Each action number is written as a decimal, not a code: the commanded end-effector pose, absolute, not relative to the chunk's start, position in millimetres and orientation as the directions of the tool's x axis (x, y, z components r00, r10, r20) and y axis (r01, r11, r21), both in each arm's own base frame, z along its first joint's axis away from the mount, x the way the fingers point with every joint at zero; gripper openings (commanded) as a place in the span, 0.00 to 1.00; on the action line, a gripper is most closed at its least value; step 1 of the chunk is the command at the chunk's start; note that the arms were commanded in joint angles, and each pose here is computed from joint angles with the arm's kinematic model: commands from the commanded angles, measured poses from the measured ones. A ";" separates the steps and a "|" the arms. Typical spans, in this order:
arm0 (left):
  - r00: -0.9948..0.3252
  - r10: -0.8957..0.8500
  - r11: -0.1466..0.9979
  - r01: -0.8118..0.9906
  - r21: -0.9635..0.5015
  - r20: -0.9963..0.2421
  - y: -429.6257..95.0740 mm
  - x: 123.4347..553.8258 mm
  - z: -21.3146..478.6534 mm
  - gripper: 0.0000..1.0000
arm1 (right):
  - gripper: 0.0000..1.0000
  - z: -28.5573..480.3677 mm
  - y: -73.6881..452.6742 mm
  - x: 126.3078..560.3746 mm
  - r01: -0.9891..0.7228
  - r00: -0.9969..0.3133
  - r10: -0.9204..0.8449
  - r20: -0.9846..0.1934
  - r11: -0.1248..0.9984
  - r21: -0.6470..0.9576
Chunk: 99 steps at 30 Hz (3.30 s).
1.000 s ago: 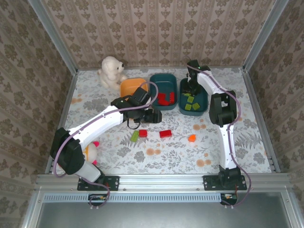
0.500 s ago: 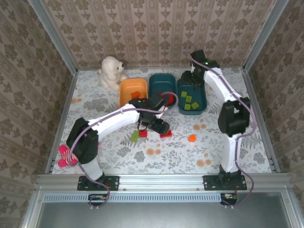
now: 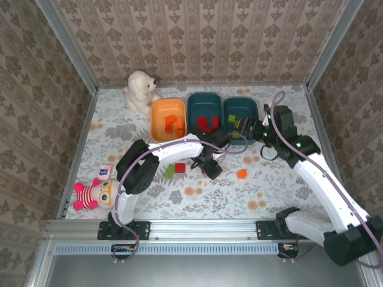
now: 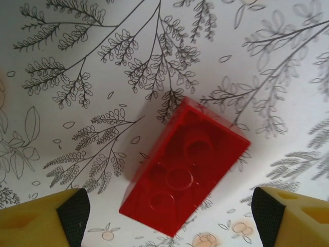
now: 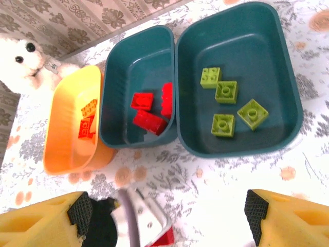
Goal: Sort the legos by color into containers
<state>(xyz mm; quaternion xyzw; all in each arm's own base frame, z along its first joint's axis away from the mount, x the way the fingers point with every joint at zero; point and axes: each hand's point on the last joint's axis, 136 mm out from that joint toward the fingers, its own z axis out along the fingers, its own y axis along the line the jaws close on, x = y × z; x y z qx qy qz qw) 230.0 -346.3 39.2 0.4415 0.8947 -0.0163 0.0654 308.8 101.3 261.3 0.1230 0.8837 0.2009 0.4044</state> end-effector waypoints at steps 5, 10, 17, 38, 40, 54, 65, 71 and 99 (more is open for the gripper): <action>-0.568 0.818 0.571 0.821 0.010 -0.094 -351.6 225.2 24.5 0.75 | 0.81 259.8 92.2 270.2 0.089 -0.674 0.399 -0.622 0.879 0.468; -0.583 0.805 0.586 0.811 -0.006 -0.111 -355.3 227.0 23.4 0.48 | 0.79 266.2 95.0 273.7 0.079 -0.674 0.397 -0.623 0.877 0.474; -0.613 0.769 0.627 0.778 0.031 -0.181 -353.7 240.6 49.5 0.32 | 0.78 277.2 97.1 275.7 0.050 -0.670 0.375 -0.641 0.884 0.466; -0.873 0.174 0.925 0.304 -0.230 -0.455 -336.0 454.8 136.2 0.32 | 0.78 283.4 117.7 266.5 -0.063 -0.731 0.292 -0.616 0.871 0.487; -0.868 0.151 0.920 0.299 -0.254 -0.473 -344.1 473.3 134.3 0.33 | 0.78 281.9 117.7 264.2 -0.065 -0.736 0.288 -0.613 0.871 0.486; -0.907 -0.005 0.886 0.191 -0.422 -0.421 -363.6 515.9 87.1 0.50 | 0.79 270.4 111.2 245.8 -0.051 -0.754 0.278 -0.595 0.878 0.475; -0.884 -0.047 0.864 0.198 -0.463 -0.465 -361.3 513.3 140.7 0.63 | 0.79 255.3 121.0 260.8 -0.067 -0.783 0.239 -0.574 0.886 0.460; -0.838 -0.137 0.847 0.177 -0.501 -0.528 -334.8 506.9 208.5 0.64 | 0.78 247.8 144.3 272.0 -0.152 -0.796 0.124 -0.592 0.907 0.393; -0.620 -0.691 0.720 -0.540 -0.437 -0.372 -29.9 186.2 167.0 0.66 | 0.70 108.3 449.1 212.0 -0.699 -0.715 -0.651 -0.255 0.660 0.276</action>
